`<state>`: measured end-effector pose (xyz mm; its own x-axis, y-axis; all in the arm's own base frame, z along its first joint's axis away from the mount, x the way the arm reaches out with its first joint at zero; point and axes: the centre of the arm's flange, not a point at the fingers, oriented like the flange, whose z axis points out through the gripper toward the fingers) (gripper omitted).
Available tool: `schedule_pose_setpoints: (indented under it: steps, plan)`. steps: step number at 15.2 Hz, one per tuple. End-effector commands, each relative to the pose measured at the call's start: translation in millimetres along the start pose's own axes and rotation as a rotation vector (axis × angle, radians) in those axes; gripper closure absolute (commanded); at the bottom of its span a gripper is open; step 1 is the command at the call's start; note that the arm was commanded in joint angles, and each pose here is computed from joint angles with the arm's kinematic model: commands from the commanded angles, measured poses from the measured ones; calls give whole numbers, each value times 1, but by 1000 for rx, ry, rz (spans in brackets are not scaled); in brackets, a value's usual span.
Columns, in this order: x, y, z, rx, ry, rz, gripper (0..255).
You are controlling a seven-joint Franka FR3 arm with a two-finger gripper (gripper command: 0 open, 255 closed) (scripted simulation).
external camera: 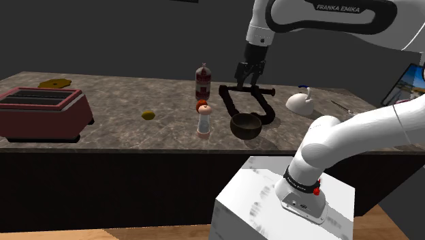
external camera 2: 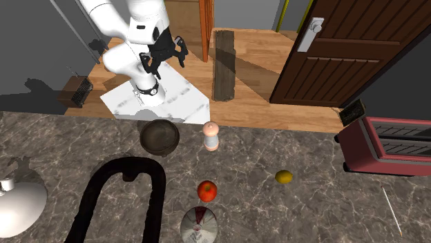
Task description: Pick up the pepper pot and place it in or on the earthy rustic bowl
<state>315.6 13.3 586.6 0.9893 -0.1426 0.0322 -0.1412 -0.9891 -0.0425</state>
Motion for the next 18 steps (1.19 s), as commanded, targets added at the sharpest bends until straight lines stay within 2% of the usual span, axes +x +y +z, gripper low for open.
schedule_pose_setpoints:
  steps: [1,18]
  plan:
    - [0,0,0,0,0,0,0]
    - [167,-67,156,-184,-41,73,0]
